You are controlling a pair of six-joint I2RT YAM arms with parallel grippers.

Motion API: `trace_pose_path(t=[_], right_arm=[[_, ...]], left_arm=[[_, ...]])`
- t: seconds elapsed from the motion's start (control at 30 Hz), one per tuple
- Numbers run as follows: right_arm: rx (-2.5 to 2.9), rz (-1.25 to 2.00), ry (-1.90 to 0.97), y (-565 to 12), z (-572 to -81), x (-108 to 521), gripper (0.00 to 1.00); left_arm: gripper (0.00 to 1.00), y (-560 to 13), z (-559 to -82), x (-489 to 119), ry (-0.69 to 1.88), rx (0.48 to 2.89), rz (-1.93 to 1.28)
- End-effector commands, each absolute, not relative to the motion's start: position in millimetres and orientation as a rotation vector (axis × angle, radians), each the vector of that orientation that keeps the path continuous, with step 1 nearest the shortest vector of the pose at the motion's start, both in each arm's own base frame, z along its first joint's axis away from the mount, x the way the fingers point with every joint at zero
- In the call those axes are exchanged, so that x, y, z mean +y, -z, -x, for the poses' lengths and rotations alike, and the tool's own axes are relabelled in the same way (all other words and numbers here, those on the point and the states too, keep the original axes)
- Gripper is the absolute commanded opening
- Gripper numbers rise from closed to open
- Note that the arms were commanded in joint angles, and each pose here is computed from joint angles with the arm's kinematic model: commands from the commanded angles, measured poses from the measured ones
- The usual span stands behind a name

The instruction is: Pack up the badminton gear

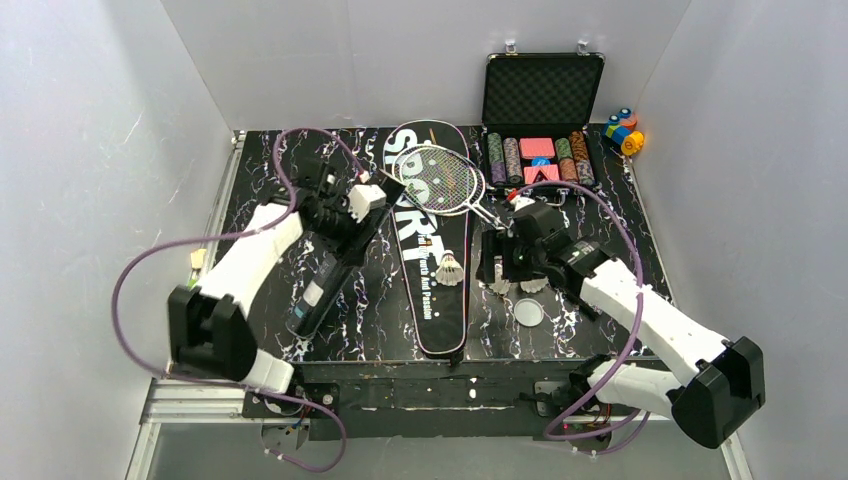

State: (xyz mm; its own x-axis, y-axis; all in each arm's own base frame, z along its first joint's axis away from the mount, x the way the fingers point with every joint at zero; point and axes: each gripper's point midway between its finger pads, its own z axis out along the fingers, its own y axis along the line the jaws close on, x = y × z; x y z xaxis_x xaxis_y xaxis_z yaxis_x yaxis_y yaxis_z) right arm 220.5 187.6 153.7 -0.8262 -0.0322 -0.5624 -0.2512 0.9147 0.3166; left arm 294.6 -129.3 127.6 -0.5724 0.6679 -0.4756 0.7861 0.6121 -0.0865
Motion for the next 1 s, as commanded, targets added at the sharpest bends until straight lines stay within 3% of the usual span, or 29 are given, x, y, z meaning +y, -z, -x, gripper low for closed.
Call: trace_pose_path(t=[0.0,0.13,0.3,0.57,0.77,0.97], right_arm=[[2.41,0.339,-0.538,-149,-216,206,0.9],[2.37,0.395,-0.497,-131,-218,213,0.89],[2.32,0.437,-0.464,-119,-227,225,0.85],[2.269,0.462,-0.393,-106,-253,239,0.81],[2.267,0.496,-0.353,-91,-266,247,0.77],[2.222,0.488,-0.383,-84,-273,260,0.69]], left_arm=[[0.35,-184,-242,-144,0.556,2.124,-1.344],[0.36,-203,-216,-139,0.533,1.979,-1.438],[0.36,-202,-196,-141,0.603,1.973,-1.434],[0.36,-182,-185,-157,0.741,1.95,-1.369],[0.37,-181,-182,-159,0.675,1.779,-1.461],[0.37,-172,-184,-152,0.662,1.848,-1.566]])
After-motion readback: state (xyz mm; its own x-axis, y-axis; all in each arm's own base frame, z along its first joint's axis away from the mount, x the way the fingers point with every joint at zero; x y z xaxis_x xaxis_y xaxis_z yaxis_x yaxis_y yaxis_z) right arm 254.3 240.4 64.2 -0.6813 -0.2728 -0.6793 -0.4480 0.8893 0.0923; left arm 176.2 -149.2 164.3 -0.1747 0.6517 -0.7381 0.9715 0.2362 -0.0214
